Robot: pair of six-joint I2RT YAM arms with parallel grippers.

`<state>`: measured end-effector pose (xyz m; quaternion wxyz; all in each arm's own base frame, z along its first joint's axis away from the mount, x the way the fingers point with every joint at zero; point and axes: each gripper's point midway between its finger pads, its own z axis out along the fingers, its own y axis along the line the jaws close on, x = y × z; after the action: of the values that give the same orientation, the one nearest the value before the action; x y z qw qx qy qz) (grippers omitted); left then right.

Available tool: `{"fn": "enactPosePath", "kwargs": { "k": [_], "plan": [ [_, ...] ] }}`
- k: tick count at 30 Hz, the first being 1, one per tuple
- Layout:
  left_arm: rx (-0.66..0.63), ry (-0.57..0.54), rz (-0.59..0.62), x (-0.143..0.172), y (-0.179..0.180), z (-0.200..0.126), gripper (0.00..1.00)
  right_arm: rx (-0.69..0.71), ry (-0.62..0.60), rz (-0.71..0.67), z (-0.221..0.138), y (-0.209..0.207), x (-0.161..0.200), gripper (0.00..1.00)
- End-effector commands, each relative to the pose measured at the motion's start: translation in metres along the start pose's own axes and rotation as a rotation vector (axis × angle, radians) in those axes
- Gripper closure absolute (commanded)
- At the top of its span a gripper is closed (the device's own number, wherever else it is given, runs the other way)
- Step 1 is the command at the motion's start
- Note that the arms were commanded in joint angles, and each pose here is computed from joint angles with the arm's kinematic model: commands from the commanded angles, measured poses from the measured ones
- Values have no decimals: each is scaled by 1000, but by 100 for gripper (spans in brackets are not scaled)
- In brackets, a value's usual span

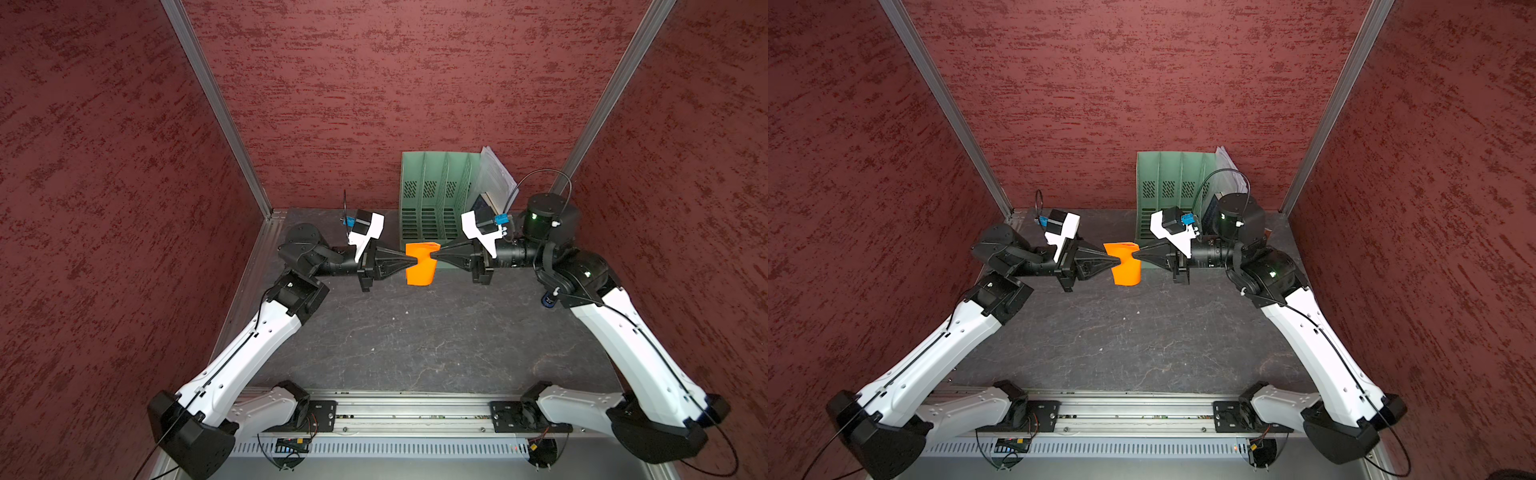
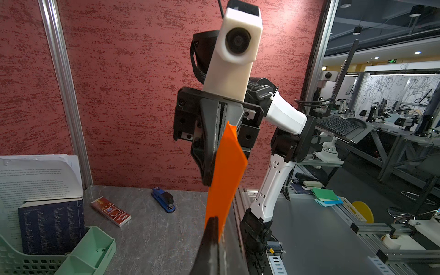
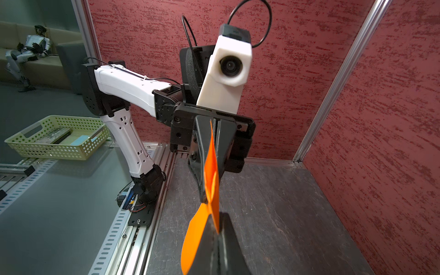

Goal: Fold the square paper along the opposite sides
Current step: Smooth out the paper.

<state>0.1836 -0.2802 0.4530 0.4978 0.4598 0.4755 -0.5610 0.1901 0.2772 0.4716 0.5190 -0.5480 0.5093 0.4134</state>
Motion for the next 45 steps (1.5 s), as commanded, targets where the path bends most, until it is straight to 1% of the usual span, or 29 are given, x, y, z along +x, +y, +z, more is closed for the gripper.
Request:
{"fn": "enactPosePath", "kwargs": {
  "k": [1, 3, 4, 7, 9, 11, 13, 17, 20, 23, 25, 26, 29, 30, 35, 38, 40, 43, 45],
  "plan": [
    [15, -12, 32, -4, -10, -3, 100, 30, -24, -34, -3, -5, -11, 63],
    [10, -19, 42, -7, -11, -4, 100, 40, -20, -29, -3, -7, -8, 47],
    [11, -21, 47, -9, -13, -4, 100, 46, -15, -26, -3, -7, -5, 42],
    [12, -29, 66, -15, -16, -5, 100, 56, -18, -33, -4, -4, -1, 40],
    [13, -32, 72, -17, -17, -5, 100, 45, -22, -36, -5, -1, -1, 43],
    [15, -34, 78, -19, -17, -5, 100, 25, -23, -36, -6, 2, -3, 49],
    [18, -37, 77, -19, -16, -4, 100, 17, -24, -37, -6, 4, -4, 58],
    [21, -40, 77, -19, -16, -4, 100, 9, -23, -33, -5, 5, -3, 70],
    [19, -43, 85, -20, -16, -4, 100, 2, -23, -29, -5, 5, -2, 71],
    [18, -46, 92, -22, -16, -4, 100, -11, -27, -26, -4, 6, -3, 68],
    [16, -48, 96, -24, -16, -5, 100, -21, -29, -23, -3, 7, -3, 70],
    [15, -49, 95, -24, -15, -5, 100, -26, -29, -22, -3, 7, -2, 75],
    [11, -50, 94, -24, -13, -4, 100, -38, -34, -20, -2, 9, -3, 96],
    [8, -52, 97, -25, -12, -5, 100, -43, -35, -22, -2, 9, -4, 100],
    [-6, -54, 95, -27, -6, -4, 100, -46, -41, -22, -4, 12, -5, 100],
    [-17, -58, 101, -31, -2, -4, 100, -49, -42, -22, -5, 14, -5, 85],
    [-19, -62, 107, -34, -1, -4, 100, -50, -40, -20, -4, 14, -4, 80],
    [-13, -65, 115, -39, -2, -4, 100, -53, -39, -19, -4, 14, -4, 79],
    [-10, -66, 117, -41, -3, -4, 100, -57, -40, -20, -4, 14, -3, 83]
  ]
}}
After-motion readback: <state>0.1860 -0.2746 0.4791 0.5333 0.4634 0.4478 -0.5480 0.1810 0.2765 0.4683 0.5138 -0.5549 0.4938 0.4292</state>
